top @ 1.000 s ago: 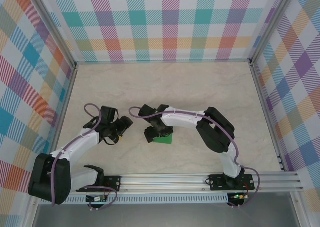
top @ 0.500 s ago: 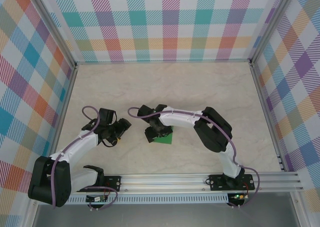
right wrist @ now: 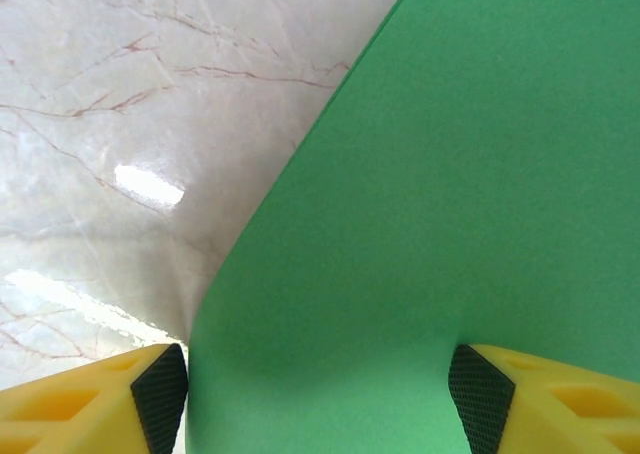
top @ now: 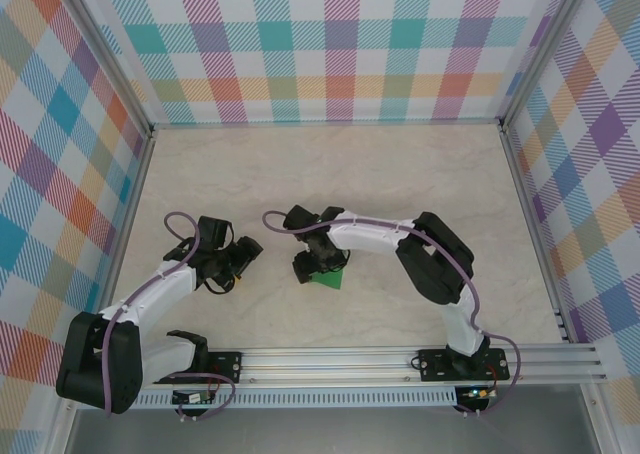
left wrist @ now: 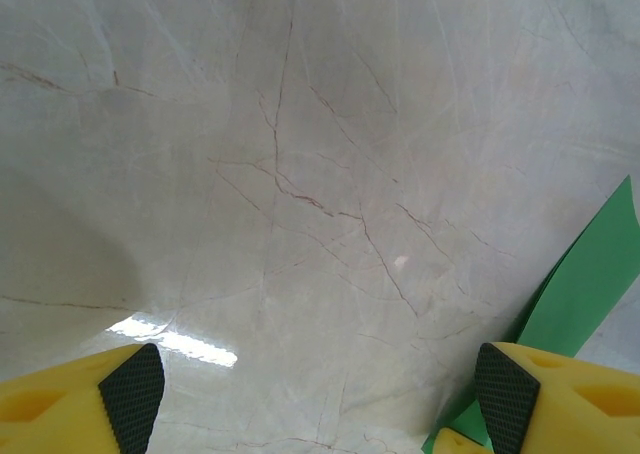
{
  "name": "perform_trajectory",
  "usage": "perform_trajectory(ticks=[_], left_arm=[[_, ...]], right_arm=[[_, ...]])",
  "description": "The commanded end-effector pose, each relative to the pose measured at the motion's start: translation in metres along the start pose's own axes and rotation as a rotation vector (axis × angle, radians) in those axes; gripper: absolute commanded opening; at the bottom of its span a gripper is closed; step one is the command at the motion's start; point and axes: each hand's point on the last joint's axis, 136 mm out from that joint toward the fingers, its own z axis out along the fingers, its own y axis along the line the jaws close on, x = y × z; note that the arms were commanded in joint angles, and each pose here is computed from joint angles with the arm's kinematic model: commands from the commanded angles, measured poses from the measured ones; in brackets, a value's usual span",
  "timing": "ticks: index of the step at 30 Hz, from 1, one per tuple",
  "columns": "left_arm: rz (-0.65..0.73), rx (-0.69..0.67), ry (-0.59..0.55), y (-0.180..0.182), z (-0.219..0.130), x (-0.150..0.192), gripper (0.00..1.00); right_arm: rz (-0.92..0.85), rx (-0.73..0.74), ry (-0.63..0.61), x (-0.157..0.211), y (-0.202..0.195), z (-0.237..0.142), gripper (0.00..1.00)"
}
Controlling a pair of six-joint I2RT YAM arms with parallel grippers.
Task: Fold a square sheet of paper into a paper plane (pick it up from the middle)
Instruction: Rotate the square sheet of paper at the center of the table.
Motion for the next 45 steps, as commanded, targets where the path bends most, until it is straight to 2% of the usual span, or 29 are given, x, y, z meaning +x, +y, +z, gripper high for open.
perform_trajectory(ticks=[1,7,10,13,17,21,27,31,34,39,45], left_arm=[[-0.012,-0.026,0.007,0.009,0.001,0.000,0.83],[-0.012,-0.026,0.012,0.008,0.002,0.000,0.84],[-0.007,-0.016,0.022,0.006,0.003,0.001,0.84],[0.037,0.077,0.063,-0.013,0.004,0.006,0.80],[0.117,0.232,0.130,-0.048,0.000,0.016,0.66],[0.188,0.307,0.199,-0.071,0.003,0.034,0.56],[0.241,0.351,0.270,-0.091,0.021,0.060,0.33],[0.272,0.360,0.305,-0.101,0.030,0.073,0.21],[0.297,0.357,0.334,-0.107,0.039,0.086,0.15],[0.329,0.331,0.384,-0.109,0.055,0.106,0.11],[0.324,0.281,0.407,-0.098,0.070,0.114,0.04]], right_arm=[[-0.014,-0.012,0.101,0.023,-0.014,0.018,0.75],[-0.005,-0.006,0.110,0.025,-0.025,0.020,0.75],[0.004,-0.015,0.110,0.025,-0.027,0.020,0.71],[0.022,-0.073,0.104,0.024,-0.024,0.019,0.67],[0.036,-0.215,0.078,0.019,-0.015,0.014,0.63],[0.049,-0.339,0.065,0.016,-0.011,0.007,0.62],[0.066,-0.415,0.057,0.015,-0.018,0.000,0.61],[0.084,-0.451,0.039,0.012,-0.023,-0.007,0.60],[0.093,-0.475,0.024,0.010,-0.025,-0.012,0.60],[0.102,-0.499,0.013,0.008,-0.025,-0.016,0.60],[0.107,-0.540,-0.010,0.004,-0.024,-0.025,0.60]])
